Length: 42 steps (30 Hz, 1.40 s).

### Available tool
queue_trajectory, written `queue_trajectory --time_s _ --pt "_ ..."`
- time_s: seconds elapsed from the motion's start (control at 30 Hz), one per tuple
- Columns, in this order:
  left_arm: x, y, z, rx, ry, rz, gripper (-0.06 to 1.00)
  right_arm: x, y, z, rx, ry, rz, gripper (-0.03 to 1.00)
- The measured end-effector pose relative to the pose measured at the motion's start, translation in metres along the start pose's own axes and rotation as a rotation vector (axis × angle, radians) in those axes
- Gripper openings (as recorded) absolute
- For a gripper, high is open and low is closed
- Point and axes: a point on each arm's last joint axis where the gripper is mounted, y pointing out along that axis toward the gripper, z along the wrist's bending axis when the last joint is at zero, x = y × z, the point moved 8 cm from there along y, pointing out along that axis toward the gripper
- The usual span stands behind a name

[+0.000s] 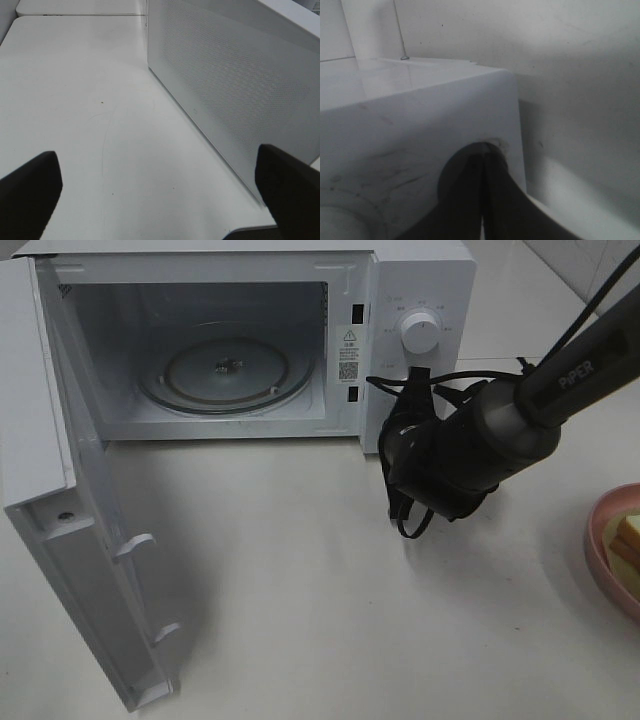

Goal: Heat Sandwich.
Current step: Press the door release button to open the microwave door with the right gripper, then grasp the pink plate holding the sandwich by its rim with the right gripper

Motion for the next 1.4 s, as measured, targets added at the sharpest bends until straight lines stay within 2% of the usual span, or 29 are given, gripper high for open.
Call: queue_trajectory --time_s 0.1,0.23,0.4,0.53,0.7,0.8,0.83,0.93,0.97,1.0,1.1,1.23,1.27,1.37,1.4 --pt "0.000 0.000 0.000 0.000 0.000 0.000 0.97 0.001 -0.004 0.000 -0.005 -0.031 0.017 0.01" --pt "0.000 0.000 0.000 0.000 0.000 0.000 0.97 0.002 -0.020 -0.002 -0.028 -0.147 0.072 0.01" --pt "0.000 0.000 0.000 0.000 0.000 0.000 0.97 0.004 -0.031 -0.001 -0.032 -0.200 0.091 0.01" --pt "0.000 0.000 0.000 0.000 0.000 0.000 0.97 0.015 -0.051 -0.012 -0.083 -0.292 0.111 0.01" --pt "0.000 0.000 0.000 0.000 0.000 0.000 0.97 0.018 -0.063 -0.012 -0.096 -0.357 0.134 0.01" --pt "0.000 0.000 0.000 0.000 0.000 0.000 0.97 0.020 -0.082 -0.008 -0.108 -0.463 0.183 0.01" --pt "0.000 0.000 0.000 0.000 0.000 0.000 0.97 0.020 -0.082 -0.008 -0.108 -0.463 0.183 0.01" --pt "0.000 0.000 0.000 0.000 0.000 0.000 0.97 0.015 -0.101 0.001 -0.105 -0.611 0.265 0.01" --pt "0.000 0.000 0.000 0.000 0.000 0.000 0.97 0.013 -0.109 0.006 -0.102 -0.696 0.315 0.01" --pt "0.000 0.000 0.000 0.000 0.000 0.000 0.97 0.013 -0.109 0.006 -0.102 -0.696 0.315 0.01" --pt "0.000 0.000 0.000 0.000 0.000 0.000 0.97 0.012 -0.123 0.007 -0.123 -0.835 0.406 0.01" --pt "0.000 0.000 0.000 0.000 0.000 0.000 0.97 0.015 -0.132 0.006 -0.143 -0.934 0.473 0.01" --pt "0.000 0.000 0.000 0.000 0.000 0.000 0.97 0.017 -0.137 0.001 -0.170 -0.997 0.519 0.01" --pt "0.000 0.000 0.000 0.000 0.000 0.000 0.97 0.021 -0.142 -0.007 -0.207 -1.070 0.571 0.01" --pt "0.000 0.000 0.000 0.000 0.000 0.000 0.97 0.024 -0.148 -0.015 -0.258 -1.141 0.632 0.01"
